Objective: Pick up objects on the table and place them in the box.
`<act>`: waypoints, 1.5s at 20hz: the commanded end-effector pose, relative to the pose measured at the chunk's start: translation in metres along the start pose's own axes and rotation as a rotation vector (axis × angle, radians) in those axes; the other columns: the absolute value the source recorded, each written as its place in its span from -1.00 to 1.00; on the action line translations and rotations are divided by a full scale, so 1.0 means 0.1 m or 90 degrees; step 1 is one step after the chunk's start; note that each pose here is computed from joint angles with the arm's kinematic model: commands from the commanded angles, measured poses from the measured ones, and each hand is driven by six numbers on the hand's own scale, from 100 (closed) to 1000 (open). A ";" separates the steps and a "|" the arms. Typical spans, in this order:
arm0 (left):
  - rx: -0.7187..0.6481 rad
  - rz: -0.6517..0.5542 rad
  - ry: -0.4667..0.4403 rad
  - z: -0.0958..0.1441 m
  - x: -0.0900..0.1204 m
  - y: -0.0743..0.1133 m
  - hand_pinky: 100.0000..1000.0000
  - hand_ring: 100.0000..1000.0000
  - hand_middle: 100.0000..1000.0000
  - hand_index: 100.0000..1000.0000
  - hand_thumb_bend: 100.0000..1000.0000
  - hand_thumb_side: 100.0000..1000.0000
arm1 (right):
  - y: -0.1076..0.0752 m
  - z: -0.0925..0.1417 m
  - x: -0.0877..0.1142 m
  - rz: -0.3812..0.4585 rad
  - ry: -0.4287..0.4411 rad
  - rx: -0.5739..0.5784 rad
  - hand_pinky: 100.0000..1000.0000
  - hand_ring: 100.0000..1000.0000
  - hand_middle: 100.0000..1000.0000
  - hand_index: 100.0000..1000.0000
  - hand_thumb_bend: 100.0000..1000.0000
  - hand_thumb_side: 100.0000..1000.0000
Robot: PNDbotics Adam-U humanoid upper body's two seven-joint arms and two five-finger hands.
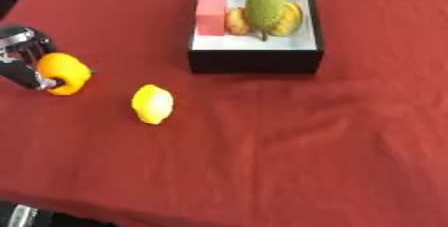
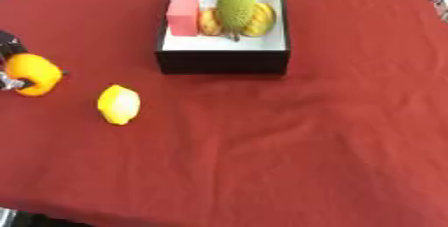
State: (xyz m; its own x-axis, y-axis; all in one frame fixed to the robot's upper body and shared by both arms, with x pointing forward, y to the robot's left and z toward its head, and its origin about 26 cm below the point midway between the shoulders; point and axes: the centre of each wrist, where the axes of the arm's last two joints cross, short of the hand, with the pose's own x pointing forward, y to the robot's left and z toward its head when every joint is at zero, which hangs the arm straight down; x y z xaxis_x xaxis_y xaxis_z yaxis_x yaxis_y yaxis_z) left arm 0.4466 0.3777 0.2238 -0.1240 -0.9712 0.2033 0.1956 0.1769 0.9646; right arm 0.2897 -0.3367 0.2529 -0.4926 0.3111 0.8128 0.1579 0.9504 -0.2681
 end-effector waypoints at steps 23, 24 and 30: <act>0.294 -0.036 -0.276 0.12 2.03 1.17 0.01 -0.06 -0.22 -0.04 -0.46 -1.00 | 0.05 -0.18 0.31 -0.037 -0.059 0.030 0.63 0.54 0.34 0.68 -0.70 -0.59; 0.284 -0.041 -0.267 0.04 2.06 1.13 0.01 -0.06 -0.20 -0.03 -0.44 -1.00 | 0.06 -0.20 0.33 -0.040 -0.062 0.034 0.63 0.54 0.34 0.68 -0.70 -0.59; 0.233 -0.089 -0.230 -0.39 2.19 0.81 0.08 -0.01 -0.14 0.03 -0.28 -1.00 | 0.12 -0.24 0.38 -0.056 -0.068 0.050 0.63 0.54 0.34 0.68 -0.70 -0.58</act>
State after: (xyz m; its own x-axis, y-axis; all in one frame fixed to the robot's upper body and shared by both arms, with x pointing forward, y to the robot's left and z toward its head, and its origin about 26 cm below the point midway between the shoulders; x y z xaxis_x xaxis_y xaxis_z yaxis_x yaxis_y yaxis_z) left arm 0.4721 0.1751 0.3310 -0.4668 -0.8804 0.0839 -0.1583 0.1765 0.9715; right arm 0.2978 -0.3164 0.2830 -0.5631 0.2218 0.7960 0.0564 0.9714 -0.2308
